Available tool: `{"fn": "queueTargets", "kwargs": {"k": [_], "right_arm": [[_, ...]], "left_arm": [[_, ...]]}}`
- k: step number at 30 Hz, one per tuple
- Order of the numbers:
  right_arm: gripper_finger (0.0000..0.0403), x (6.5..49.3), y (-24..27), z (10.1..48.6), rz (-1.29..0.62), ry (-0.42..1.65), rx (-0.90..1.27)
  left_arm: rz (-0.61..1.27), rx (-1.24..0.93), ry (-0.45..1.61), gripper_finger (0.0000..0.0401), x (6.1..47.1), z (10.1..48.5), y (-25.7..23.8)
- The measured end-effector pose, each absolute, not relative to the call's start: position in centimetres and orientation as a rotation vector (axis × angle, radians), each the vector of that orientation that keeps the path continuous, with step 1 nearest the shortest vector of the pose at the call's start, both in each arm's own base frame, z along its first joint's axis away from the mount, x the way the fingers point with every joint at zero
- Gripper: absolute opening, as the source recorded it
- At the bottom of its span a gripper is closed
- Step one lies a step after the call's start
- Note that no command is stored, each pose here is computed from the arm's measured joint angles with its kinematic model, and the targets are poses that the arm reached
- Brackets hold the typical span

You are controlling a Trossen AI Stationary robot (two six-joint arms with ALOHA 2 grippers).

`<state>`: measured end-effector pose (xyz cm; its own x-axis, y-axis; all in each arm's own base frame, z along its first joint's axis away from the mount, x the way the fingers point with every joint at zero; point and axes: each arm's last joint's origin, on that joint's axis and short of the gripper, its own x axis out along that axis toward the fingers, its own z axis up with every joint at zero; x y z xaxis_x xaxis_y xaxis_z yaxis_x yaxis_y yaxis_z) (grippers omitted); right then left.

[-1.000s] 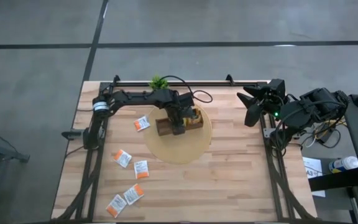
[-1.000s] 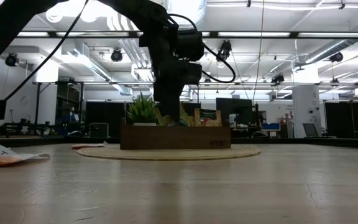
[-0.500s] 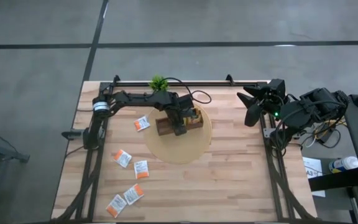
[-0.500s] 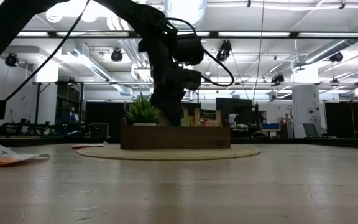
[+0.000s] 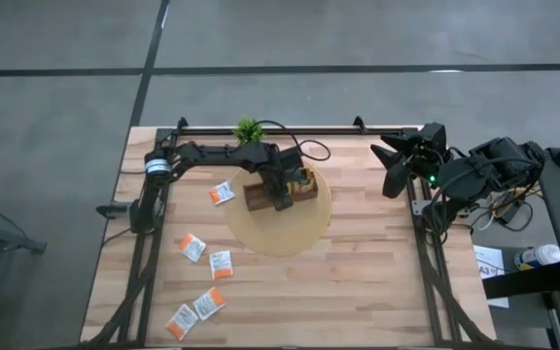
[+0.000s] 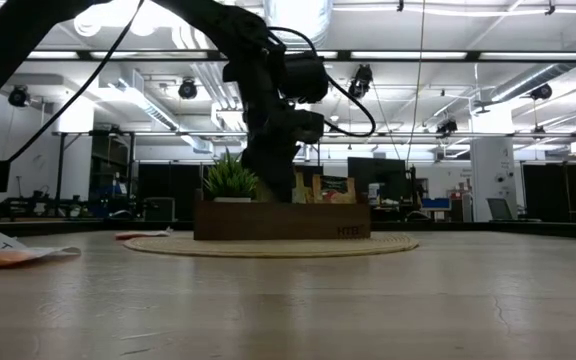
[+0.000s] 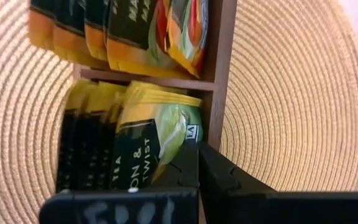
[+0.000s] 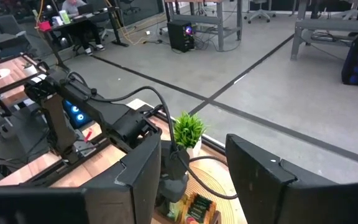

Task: Pick & Place Tea
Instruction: Put the yellow tea bag into the middle section of the wooden organizer

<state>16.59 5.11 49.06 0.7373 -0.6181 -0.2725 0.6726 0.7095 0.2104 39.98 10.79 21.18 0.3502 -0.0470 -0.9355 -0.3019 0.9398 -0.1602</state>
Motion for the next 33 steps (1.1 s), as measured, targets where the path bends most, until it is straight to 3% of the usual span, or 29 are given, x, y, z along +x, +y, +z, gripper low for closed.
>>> {"fn": "queueTargets", "kwargs": {"k": [14,24,33], "right_arm": [[0.0178,16.6,5.1,49.1,-0.720,0.189,0.303],[0.0178,16.6,5.1,49.1,-0.721,0.189,0.303],[0.0178,16.6,5.1,49.0,-0.720,0.191,0.299]], "left_arm": [[0.177,-0.339,1.191,0.0001,40.2,22.4,10.9],[0.191,-0.330,1.187,0.0032,39.8,23.2,10.8],[0.210,-0.299,1.174,0.0035,39.5,24.9,10.7]]}}
